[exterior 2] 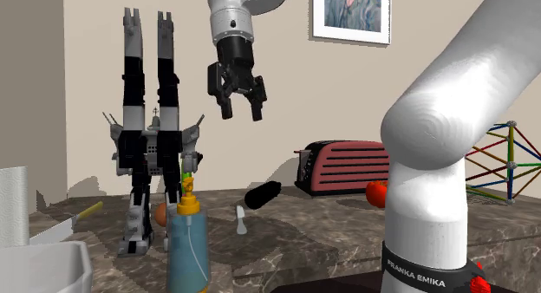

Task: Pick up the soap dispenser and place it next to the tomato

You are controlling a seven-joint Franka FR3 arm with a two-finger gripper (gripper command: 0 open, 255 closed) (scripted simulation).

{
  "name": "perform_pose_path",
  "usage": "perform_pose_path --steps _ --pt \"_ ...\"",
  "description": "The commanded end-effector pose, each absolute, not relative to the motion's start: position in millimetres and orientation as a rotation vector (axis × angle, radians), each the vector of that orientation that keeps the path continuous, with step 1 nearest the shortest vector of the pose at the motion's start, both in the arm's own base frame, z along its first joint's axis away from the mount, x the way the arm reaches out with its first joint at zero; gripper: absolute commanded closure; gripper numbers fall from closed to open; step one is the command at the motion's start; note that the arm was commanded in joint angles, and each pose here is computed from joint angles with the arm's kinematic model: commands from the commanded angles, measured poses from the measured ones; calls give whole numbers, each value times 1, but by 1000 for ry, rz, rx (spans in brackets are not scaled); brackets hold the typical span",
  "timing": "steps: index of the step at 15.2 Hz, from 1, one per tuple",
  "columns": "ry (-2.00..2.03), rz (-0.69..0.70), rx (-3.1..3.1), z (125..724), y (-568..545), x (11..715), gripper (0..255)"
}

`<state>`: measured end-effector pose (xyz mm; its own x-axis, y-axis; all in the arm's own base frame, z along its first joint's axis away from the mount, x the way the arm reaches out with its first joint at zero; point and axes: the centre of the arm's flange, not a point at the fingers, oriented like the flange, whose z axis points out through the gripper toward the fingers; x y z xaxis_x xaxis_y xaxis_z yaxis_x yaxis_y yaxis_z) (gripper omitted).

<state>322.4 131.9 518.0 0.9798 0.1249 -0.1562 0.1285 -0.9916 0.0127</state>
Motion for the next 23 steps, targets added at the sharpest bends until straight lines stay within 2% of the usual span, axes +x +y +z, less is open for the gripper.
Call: perform_pose_path --steps 1,14,23 --pt "278 -251 3085 501 156 327 0" --pt "757 -314 2915 385 301 320 0" --pt "770 -316 2909 343 298 312 0"
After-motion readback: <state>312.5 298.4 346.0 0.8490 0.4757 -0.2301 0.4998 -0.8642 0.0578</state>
